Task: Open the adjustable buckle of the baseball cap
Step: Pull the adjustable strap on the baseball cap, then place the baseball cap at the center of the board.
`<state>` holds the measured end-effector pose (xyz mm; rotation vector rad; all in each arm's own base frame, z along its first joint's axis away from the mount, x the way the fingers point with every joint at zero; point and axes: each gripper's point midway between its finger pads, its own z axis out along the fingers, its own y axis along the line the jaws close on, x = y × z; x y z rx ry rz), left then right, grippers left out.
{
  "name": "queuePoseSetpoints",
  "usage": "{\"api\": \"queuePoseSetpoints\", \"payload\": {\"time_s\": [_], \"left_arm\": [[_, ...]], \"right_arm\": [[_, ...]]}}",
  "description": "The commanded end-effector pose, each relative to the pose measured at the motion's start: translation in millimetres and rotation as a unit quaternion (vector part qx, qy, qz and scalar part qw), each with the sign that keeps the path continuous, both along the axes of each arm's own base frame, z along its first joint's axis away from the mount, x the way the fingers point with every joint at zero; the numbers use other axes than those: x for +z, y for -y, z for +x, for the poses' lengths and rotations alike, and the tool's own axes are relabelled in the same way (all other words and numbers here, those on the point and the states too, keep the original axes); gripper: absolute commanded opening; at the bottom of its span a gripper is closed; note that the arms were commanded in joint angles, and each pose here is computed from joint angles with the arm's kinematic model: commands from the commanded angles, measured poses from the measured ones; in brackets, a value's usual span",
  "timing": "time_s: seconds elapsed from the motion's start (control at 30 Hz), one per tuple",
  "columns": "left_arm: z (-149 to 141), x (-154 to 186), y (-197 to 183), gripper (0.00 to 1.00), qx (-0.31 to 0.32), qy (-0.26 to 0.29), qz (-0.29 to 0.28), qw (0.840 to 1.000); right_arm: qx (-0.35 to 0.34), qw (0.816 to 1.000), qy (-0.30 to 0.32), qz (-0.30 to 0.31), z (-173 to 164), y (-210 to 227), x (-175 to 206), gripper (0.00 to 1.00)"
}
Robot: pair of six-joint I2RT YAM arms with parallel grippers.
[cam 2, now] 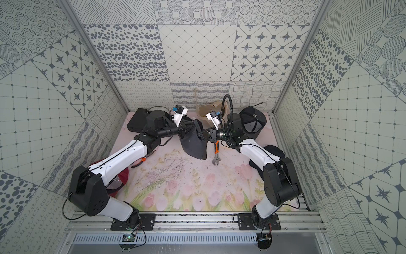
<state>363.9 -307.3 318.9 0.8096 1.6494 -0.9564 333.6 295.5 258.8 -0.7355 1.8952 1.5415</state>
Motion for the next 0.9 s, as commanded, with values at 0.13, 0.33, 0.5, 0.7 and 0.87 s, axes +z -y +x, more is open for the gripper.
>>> {"api": "queuePoseSetpoints", "payload": {"time_s": [0.13,0.33,0.5,0.7,0.87], "left_arm": [[22,47,-8,0.00,0.061,0.055,-0.028,0.996],[22,40,-15,0.00,0.076,0.051,-0.010,0.996],[19,30,-26,0.00,0.094,0.041,0.006,0.995],[25,10,-46,0.00,0.114,0.016,0.020,0.993],[35,-21,-66,0.00,0.119,-0.032,0.026,0.992]], "right_arm": [[-0.017,0.999,0.004,-0.037,-17,12,-22,0.00],[-0.110,0.993,0.031,-0.034,1,45,-2,0.73],[-0.204,0.977,0.041,-0.042,18,82,14,0.98],[-0.262,0.961,0.065,-0.054,22,102,28,0.98],[-0.308,0.946,0.056,-0.077,30,117,19,0.98]]}}
